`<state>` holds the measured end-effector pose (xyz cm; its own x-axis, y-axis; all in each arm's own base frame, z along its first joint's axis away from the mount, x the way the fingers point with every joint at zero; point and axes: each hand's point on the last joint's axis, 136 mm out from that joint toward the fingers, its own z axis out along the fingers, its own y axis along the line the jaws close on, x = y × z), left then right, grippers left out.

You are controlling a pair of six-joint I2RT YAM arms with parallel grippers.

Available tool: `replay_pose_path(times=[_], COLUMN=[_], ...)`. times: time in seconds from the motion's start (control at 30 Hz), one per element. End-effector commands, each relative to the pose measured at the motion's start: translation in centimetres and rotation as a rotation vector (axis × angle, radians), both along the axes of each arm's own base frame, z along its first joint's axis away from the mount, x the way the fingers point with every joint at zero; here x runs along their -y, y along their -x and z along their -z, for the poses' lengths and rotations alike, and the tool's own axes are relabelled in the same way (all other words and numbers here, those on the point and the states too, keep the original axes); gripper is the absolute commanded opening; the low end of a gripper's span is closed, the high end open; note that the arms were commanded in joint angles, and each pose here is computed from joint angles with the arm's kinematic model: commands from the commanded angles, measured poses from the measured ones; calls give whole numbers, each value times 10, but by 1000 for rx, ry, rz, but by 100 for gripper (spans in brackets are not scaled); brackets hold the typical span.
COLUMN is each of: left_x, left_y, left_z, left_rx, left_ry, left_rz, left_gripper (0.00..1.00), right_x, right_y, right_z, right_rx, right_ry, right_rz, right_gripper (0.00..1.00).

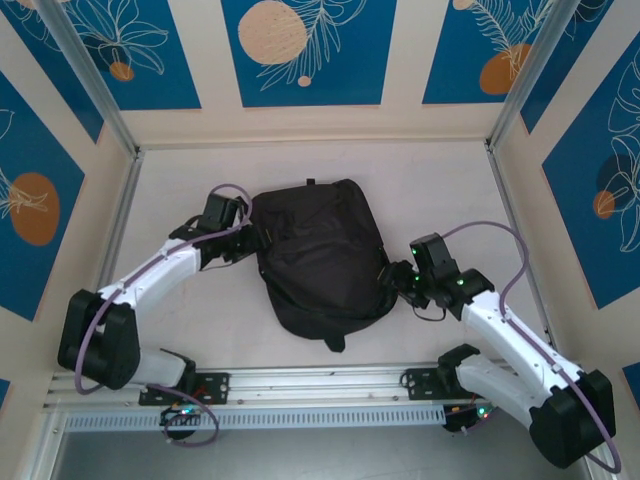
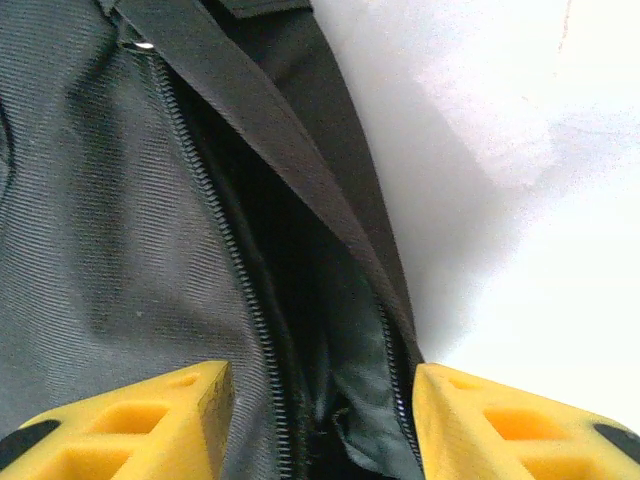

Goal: Pack the student bag
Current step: Rotate the student bag at the center of the table.

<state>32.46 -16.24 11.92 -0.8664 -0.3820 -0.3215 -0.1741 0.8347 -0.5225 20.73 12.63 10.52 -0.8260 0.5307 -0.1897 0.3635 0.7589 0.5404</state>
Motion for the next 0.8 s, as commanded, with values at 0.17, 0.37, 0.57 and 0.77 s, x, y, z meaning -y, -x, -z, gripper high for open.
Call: replay_pose_path(times=[0.17,0.37,0.57,0.77], left_x=[12,3,1,4], left_y=[-8,7,27,55], left_z=[-7,-16,-13,-11], left_rx=[23,48,22,-6], left_ry=[111,119,177,301], left_rz=[-9,-27,-50,-105], left_gripper=[12,3,3,3], right_x=[-17,-12,-23,-27], right_y=[-1,-33,-91,-158], right_z=[13,0,-14,-37], right_rx=[9,83,97,124], right_ry=[-140,-124,-122,-46], right_rz=[-3,12,-13,-41], right_gripper=[47,40,39,36])
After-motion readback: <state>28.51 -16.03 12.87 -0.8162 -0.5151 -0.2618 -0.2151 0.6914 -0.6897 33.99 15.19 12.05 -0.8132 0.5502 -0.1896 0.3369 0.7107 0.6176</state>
